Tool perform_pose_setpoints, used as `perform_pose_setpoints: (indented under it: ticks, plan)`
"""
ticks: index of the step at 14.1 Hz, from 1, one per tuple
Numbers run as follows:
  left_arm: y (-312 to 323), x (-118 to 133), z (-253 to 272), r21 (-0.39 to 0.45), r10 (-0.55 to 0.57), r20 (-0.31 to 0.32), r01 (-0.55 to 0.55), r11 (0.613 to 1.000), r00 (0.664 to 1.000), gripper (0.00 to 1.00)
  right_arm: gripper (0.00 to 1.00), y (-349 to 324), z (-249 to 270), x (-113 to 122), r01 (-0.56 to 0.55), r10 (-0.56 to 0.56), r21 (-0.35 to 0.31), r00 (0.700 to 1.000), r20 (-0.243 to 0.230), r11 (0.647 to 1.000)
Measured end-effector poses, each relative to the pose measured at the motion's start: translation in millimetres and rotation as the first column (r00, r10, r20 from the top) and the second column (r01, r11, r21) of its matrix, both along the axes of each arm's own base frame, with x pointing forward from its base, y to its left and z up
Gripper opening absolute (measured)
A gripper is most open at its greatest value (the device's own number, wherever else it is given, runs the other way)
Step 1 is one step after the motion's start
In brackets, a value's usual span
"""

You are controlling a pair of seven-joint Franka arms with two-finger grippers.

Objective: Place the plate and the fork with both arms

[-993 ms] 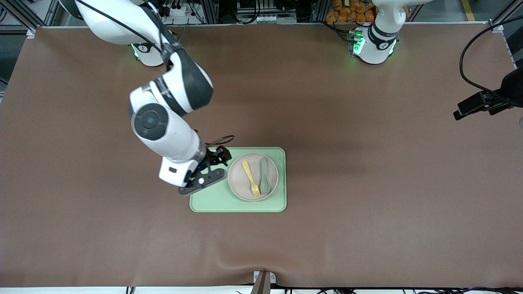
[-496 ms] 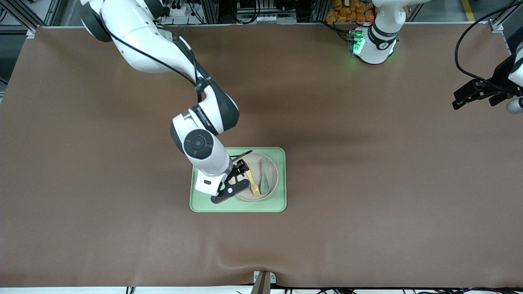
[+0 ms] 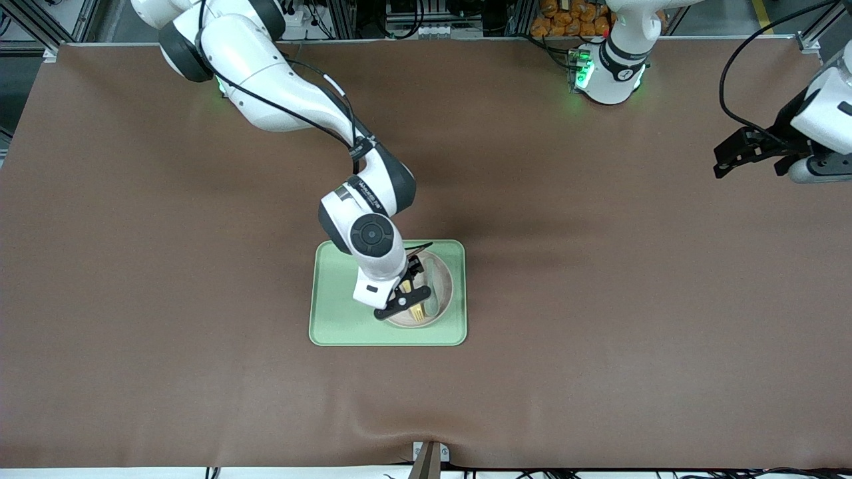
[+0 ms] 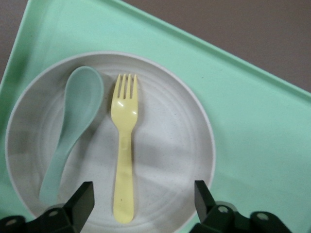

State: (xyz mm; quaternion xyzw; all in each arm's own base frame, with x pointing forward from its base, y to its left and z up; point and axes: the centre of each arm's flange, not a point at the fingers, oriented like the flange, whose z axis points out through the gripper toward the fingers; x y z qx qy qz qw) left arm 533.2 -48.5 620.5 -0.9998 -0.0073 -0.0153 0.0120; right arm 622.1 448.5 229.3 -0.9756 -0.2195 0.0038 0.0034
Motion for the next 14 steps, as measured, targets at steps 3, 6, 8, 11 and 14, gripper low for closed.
perform_pose_setpoints:
  ticks: [3, 6, 8, 11, 14]
  plan:
    - [-3, 1, 4, -0.003, -0.005, 0.016, 0.005, 1.0, 1.0, 1.0, 0.82, 0, -11, 1, 0.001, -0.001, 0.012, 1.0, 0.02, 1.0]
    - [-3, 2, 8, -0.005, -0.006, 0.03, 0.006, 1.0, 1.0, 1.0, 0.74, 0, -17, 3, 0.004, -0.004, 0.017, 1.0, 0.03, 1.0]
    - [-3, 3, 11, -0.006, -0.007, 0.036, 0.008, 1.0, 0.999, 1.0, 0.72, 0, -24, 2, 0.003, -0.004, 0.016, 1.0, 0.027, 1.0]
    - [-6, 6, 13, -0.011, -0.031, 0.042, 0.032, 0.999, 0.999, 1.0, 0.7, 0, -30, 1, 0.003, -0.004, 0.013, 1.0, 0.023, 1.0]
    - [6, 11, 16, -0.017, -0.031, 0.049, 0.031, 0.999, 0.998, 1.0, 0.66, -1, -34, 1, 0.005, -0.005, 0.01, 1.0, 0.018, 1.0]
